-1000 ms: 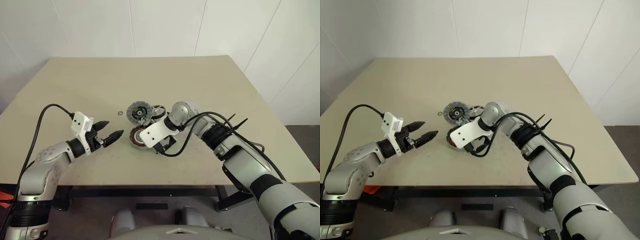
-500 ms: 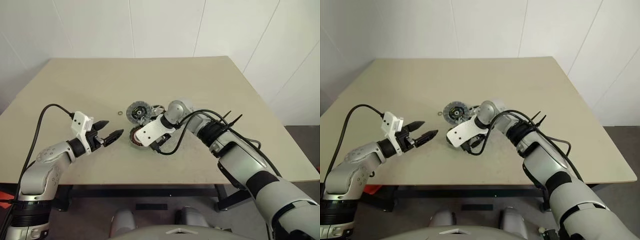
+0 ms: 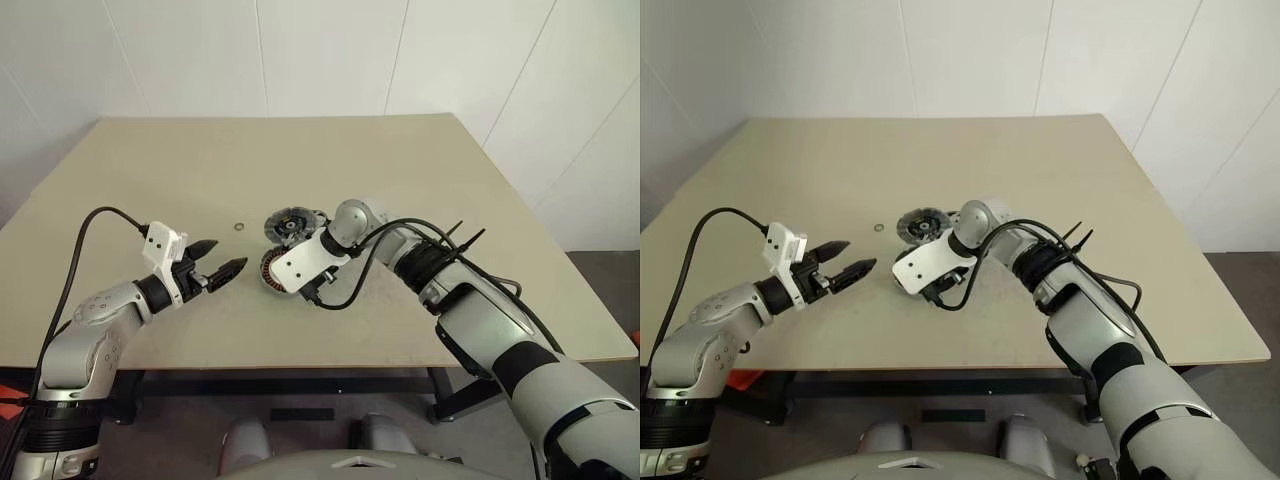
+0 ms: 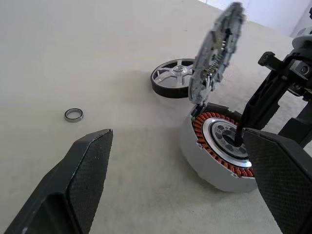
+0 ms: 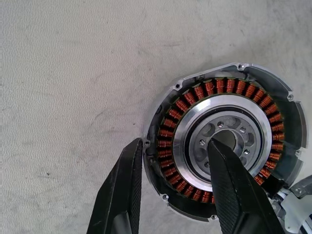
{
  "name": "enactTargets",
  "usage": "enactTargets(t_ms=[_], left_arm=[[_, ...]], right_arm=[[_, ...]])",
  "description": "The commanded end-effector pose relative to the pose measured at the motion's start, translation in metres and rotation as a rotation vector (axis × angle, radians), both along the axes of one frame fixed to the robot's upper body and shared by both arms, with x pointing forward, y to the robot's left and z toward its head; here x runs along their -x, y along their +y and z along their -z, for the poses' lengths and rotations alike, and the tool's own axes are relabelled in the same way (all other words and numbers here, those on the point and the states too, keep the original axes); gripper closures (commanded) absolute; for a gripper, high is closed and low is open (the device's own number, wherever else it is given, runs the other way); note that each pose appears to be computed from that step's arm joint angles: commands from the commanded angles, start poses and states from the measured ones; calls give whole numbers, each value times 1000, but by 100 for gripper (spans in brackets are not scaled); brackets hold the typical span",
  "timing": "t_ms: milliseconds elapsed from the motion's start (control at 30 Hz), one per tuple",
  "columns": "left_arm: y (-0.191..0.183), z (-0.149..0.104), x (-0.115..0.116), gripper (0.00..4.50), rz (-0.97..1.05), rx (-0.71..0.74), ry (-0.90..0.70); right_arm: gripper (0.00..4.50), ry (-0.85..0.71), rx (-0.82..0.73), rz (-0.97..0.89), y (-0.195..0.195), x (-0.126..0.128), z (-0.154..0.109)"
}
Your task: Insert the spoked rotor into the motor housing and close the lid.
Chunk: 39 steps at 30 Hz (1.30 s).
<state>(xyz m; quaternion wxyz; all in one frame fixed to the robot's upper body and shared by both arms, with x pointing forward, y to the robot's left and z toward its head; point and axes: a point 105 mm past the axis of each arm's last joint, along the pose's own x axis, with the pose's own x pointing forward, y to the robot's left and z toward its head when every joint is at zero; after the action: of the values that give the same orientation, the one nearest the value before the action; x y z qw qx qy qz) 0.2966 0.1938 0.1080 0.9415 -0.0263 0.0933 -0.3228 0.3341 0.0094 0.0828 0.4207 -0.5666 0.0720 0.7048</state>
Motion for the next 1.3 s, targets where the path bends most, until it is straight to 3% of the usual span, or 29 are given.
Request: enactTargets(t_ms=[33, 300, 600, 1033, 1300], left_arm=[[-3, -13, -3, 0, 9, 1, -53], [-4, -12, -4, 0, 13, 2, -50], [-10, -10, -7, 0, 32, 11, -42], [-22, -9, -12, 0, 79, 18, -36], [-23, -10, -11, 0, 88, 16, -34]], right_arm=[[264, -2, 14, 20, -6, -2, 1], [265, -4, -11, 47, -15, 0, -5], [265, -47, 20, 68, -55, 3, -22], [265, -129, 105, 223, -115, -17, -26], [265, -121, 144, 245, -135, -15, -22]])
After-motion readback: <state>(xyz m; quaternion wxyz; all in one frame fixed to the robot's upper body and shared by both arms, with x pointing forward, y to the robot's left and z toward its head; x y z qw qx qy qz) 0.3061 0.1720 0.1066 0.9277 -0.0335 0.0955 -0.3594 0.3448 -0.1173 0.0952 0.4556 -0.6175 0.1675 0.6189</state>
